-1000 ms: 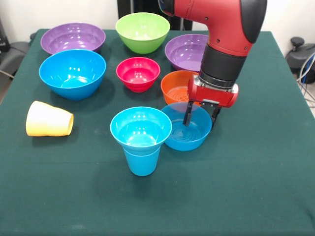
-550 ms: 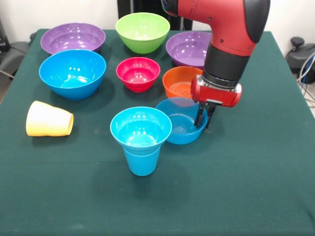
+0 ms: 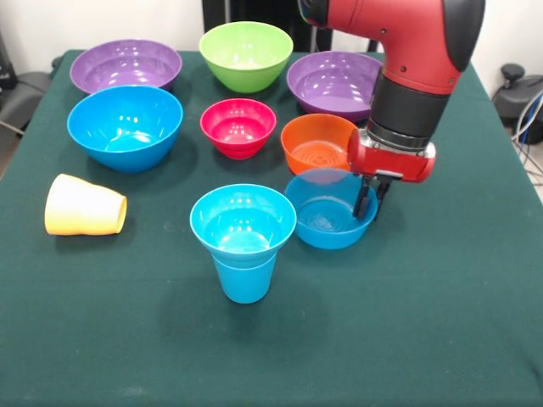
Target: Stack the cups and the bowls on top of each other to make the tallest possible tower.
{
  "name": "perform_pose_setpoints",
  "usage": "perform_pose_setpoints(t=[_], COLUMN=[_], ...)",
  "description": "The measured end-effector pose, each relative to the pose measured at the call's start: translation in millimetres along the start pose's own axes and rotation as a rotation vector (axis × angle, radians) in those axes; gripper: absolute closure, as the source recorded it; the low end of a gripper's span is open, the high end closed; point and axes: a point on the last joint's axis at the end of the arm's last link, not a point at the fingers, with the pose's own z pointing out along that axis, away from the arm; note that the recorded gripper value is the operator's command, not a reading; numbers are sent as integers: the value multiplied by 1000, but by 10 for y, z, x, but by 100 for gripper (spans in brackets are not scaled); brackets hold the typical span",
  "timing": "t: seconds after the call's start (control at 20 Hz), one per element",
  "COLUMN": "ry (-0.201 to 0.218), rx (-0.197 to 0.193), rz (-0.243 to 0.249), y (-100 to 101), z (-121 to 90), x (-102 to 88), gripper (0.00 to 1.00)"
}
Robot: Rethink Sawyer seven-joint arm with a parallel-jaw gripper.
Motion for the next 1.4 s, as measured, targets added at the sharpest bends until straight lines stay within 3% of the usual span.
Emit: perform_pose_setpoints(t=[0.45,0.8,1.05,1.4], ry=[-18,-4,21,88], rx=[-9,-21,-36,-54], rz=[-12,4,1,-5], y=[148,278,411,621], z=[-29,-55,-124,-329], x=[-61,-81,-111,-167], gripper=[100,100,100,100])
